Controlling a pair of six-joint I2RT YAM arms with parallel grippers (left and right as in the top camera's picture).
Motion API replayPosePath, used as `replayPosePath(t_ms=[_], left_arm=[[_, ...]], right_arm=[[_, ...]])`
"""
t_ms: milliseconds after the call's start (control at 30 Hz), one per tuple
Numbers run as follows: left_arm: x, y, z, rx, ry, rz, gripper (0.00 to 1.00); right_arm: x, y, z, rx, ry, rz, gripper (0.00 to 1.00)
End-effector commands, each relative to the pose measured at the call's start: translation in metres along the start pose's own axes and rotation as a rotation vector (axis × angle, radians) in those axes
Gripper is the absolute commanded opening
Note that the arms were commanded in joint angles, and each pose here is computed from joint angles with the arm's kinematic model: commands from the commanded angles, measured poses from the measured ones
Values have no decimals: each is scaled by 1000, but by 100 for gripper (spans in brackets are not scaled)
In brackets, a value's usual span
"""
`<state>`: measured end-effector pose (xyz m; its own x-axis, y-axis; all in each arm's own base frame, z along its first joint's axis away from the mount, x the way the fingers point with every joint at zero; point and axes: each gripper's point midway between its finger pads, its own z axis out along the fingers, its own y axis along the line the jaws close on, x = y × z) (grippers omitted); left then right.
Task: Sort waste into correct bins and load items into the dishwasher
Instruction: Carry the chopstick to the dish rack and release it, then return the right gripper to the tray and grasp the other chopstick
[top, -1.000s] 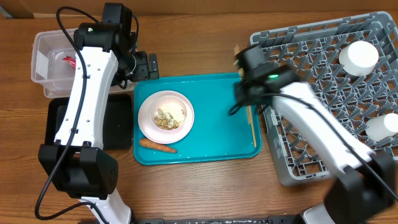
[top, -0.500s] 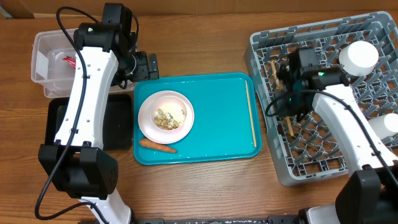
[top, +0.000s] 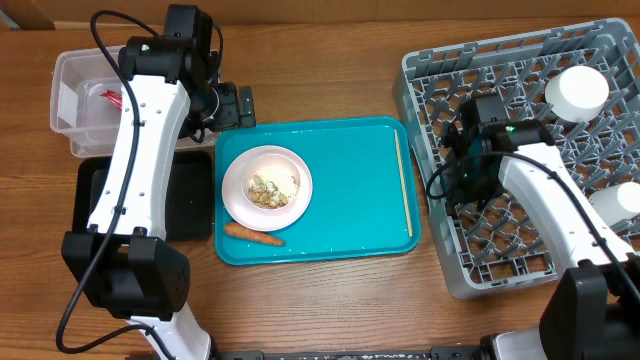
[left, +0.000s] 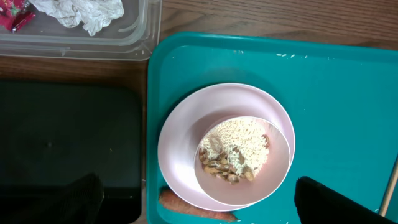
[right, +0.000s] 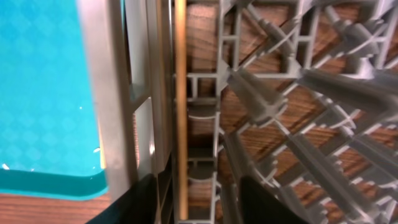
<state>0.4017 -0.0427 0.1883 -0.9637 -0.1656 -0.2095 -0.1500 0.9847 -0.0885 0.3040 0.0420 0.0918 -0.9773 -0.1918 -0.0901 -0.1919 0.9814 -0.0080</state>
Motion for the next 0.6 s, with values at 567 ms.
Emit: replayPosePath(t_ms=[567], left_arm=[[-5, -6, -2, 18, -16, 5, 100]], right_arm=[[-72, 79, -31, -33, -186, 10, 48]])
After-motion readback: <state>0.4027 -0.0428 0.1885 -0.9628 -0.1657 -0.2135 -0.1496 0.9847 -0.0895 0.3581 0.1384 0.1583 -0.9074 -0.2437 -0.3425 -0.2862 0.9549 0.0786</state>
